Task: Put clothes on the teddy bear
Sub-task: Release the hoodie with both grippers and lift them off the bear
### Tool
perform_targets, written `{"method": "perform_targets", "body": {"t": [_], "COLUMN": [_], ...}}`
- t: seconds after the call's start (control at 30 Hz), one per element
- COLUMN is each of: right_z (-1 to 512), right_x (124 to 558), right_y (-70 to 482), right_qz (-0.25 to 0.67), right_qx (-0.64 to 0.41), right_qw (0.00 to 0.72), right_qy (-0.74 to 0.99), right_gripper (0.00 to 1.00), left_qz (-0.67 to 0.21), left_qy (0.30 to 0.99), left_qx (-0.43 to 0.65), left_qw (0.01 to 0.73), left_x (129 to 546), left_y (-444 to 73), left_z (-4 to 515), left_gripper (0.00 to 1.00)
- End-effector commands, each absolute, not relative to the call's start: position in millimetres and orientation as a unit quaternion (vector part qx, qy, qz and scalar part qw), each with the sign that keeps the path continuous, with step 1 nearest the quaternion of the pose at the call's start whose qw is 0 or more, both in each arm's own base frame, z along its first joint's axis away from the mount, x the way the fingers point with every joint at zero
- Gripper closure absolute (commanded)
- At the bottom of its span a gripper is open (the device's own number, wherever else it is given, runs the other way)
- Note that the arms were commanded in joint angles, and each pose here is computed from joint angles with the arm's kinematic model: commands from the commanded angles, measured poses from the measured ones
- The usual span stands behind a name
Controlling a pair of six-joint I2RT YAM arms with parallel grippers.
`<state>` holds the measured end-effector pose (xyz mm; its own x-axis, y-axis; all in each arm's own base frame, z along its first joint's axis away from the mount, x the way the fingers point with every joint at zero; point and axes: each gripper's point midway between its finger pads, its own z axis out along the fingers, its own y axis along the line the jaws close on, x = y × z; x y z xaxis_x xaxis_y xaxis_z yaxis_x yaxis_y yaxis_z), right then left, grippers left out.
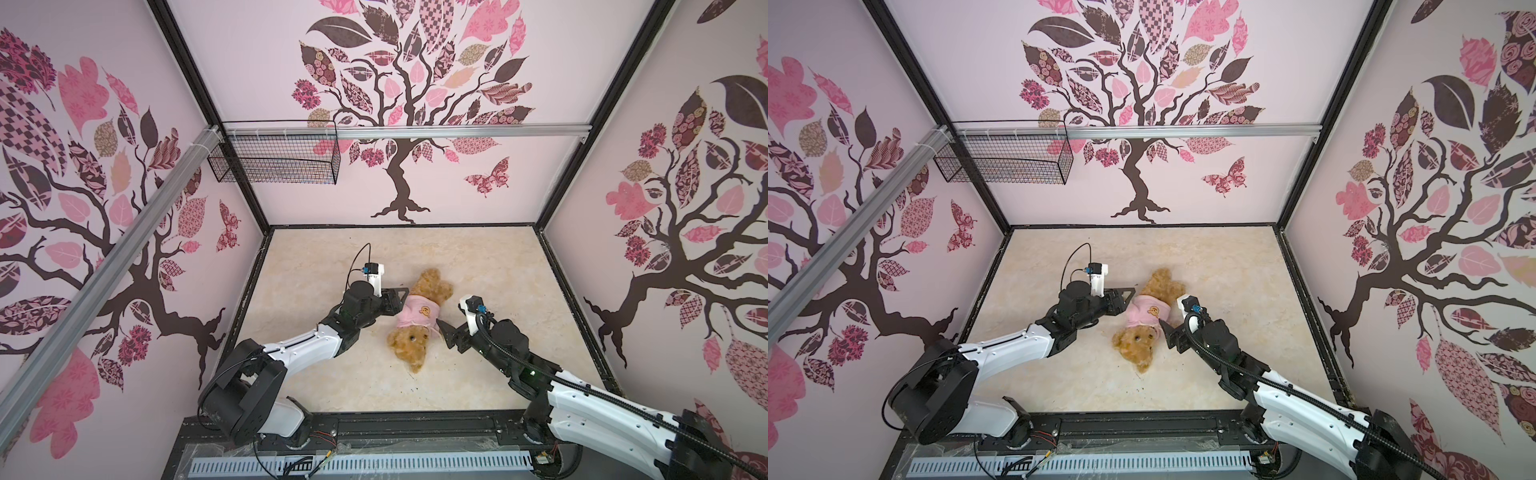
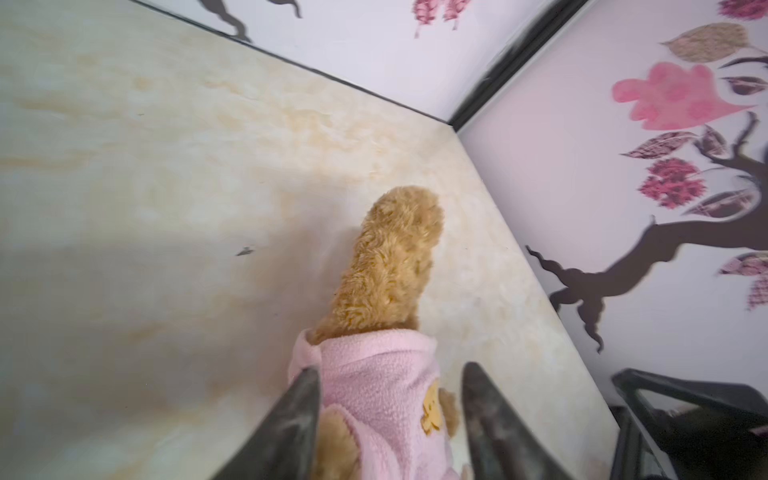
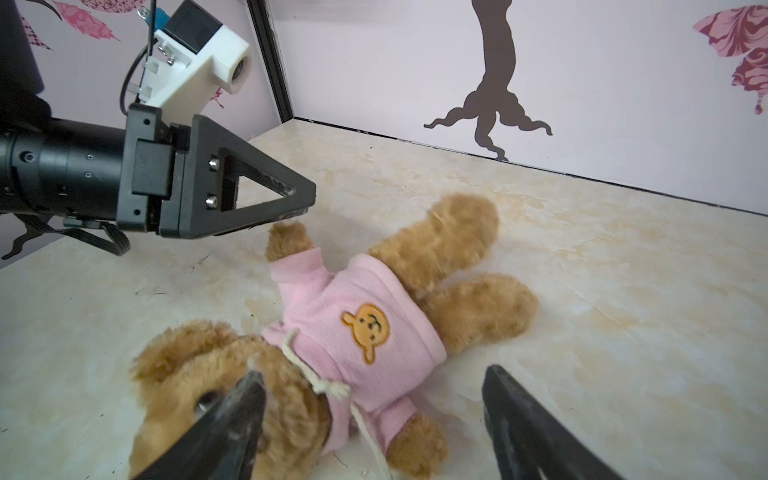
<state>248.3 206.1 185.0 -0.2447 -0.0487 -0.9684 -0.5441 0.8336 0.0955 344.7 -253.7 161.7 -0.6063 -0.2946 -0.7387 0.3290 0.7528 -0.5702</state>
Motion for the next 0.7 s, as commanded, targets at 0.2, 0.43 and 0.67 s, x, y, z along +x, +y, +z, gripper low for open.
{"method": "perform_targets", "body": {"t": [0.2,0.43,0.67], "right_z": [176,122,94], "right_x": [250,261,232], "right_y": [244,275,319], "right_qz": [0.287,0.287,0.352], "right_qx": [-0.202,-0.218,-0.228], "right_qw": [0.523,0.436,0.377], "right_qy": [0.777,0.825,0.826], "right_gripper": [0.21,0.49,0.67], "left_qz": [-0.207,-0.308,-0.259], "left_qy": [0.851,0.872,0.876], "left_qx": [-0.074,-0.129,-0.143], "left_qw": [0.477,0.359,0.38], "left_x": [315,244,221], "left_y": [-164,-172,-141], "left_z": [170,130,116], "left_gripper": [0.21,0.24,0.25]}}
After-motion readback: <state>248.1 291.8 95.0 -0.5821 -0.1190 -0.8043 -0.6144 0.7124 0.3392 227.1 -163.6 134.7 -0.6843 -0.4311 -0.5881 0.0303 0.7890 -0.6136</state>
